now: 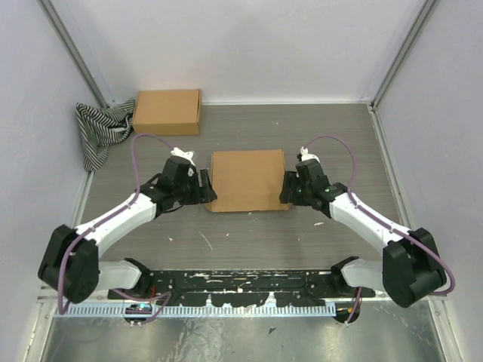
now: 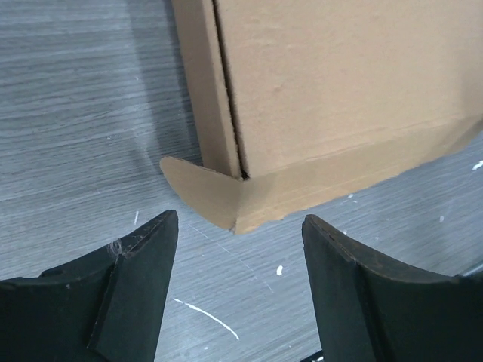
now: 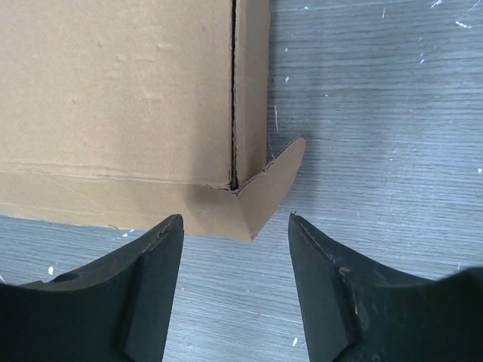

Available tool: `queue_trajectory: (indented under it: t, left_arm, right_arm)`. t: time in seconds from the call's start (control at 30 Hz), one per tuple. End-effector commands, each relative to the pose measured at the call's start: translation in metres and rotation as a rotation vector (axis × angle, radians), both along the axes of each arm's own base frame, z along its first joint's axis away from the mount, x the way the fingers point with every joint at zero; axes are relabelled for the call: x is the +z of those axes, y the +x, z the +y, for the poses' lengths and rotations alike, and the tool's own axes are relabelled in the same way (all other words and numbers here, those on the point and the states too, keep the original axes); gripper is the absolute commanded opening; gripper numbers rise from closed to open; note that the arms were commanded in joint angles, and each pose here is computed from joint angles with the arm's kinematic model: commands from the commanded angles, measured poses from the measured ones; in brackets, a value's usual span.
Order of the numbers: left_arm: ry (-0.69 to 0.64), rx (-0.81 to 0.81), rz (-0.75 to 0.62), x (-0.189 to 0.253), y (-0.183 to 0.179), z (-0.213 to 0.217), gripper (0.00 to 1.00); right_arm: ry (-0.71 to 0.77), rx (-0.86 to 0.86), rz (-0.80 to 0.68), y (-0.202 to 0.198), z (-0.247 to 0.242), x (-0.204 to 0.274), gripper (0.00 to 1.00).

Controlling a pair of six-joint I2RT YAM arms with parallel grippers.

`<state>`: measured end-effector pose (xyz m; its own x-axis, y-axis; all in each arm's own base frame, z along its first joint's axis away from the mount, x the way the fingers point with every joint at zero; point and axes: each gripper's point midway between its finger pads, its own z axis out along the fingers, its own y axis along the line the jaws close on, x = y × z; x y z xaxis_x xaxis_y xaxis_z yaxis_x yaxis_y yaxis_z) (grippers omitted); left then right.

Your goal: Fold the paper box

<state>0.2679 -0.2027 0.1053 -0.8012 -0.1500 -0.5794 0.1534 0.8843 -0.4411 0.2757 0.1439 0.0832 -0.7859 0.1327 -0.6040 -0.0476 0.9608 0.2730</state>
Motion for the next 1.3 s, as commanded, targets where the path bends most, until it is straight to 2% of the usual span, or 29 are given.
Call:
queue_trajectory:
  t: [0.0,0.33,0.67,0.87,1.27]
  left_arm:
    - [0.030,-0.006,0.047,-0.031,0.004,-0.002,0.73]
    - [-0.005,-0.030,0.079,-0.046,0.014,-0.019,0.72]
    - [-0.074,-0.075,0.106,-0.045,0.004,-0.032,0.59]
    - [-0.054,-0.081,0.073,-0.042,0.004,-0.027,0.62]
    - [-0.113,-0.132,0.078,-0.033,-0.002,-0.038,0.44]
  right_arm:
    - [-0.002,0.010,-0.015,0.006,0.003,-0.002,0.64]
    - [0.055,0.074,0.030,0.006,0.023,-0.027,0.62]
    - [0.106,0.139,0.016,-0.001,0.034,-0.013,0.55]
    - [0.061,0.084,-0.057,0.005,0.019,0.000,0.62]
    - [0.092,0.142,-0.028,0.001,0.035,-0.010,0.56]
